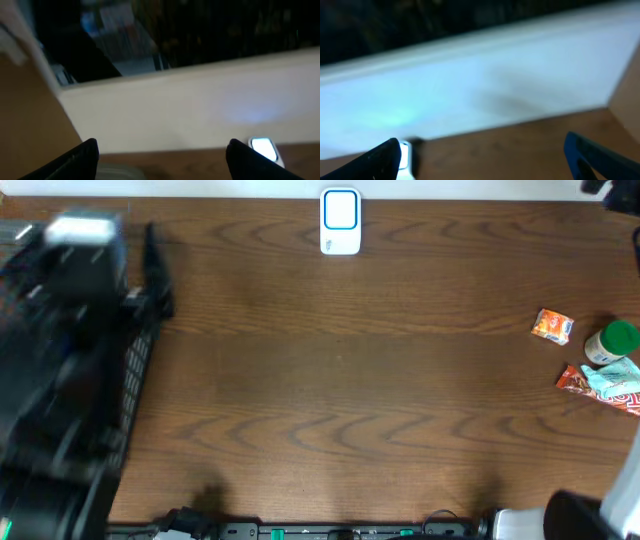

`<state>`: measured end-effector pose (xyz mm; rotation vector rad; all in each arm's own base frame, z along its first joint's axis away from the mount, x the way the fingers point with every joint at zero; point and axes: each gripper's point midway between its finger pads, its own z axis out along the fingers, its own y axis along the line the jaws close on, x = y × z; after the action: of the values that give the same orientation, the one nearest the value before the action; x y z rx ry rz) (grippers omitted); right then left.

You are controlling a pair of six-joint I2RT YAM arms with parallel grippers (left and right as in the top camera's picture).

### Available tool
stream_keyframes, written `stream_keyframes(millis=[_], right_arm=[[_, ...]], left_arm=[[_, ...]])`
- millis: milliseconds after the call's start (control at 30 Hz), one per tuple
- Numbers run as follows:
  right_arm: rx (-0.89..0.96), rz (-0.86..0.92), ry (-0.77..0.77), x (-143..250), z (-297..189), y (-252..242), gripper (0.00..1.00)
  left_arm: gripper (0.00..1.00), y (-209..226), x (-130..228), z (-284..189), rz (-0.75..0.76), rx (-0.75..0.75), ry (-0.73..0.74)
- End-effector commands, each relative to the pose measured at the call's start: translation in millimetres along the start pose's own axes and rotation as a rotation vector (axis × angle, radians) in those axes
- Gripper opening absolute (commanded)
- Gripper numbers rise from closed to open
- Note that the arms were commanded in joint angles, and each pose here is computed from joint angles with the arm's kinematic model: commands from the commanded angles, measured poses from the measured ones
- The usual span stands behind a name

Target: Scan the item barcode

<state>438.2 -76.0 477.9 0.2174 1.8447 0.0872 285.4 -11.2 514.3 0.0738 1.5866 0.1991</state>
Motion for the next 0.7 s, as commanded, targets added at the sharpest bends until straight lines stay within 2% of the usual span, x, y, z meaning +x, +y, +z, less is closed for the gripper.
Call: stream_keyframes(millis=[0, 167, 300, 667], right_arm=[[-0.141, -0.036, -0.069, -18.8, -34.0, 33.2, 0.99], [-0.143, -0.119, -0.138, -33.7, -82.3, 43.3, 0.99], [-0.139, -0.181, -0.201, -44.4, -118.0, 50.2, 0.99], [-0.242, -0.215, -0.282, -52.0, -176.0, 77.5, 0.99]], left_arm=[[0.82, 24.5, -22.1, -51.4, -0.07, -0.043, -0.111], [0.82, 12.4, -32.6, -85.2, -0.074, 0.085, -0.202], [0.82, 6.7, -33.3, -94.3, -0.067, 0.131, -0.238], [0.82, 40.7, -25.0, -126.5, -0.057, -0.057, -0.342]])
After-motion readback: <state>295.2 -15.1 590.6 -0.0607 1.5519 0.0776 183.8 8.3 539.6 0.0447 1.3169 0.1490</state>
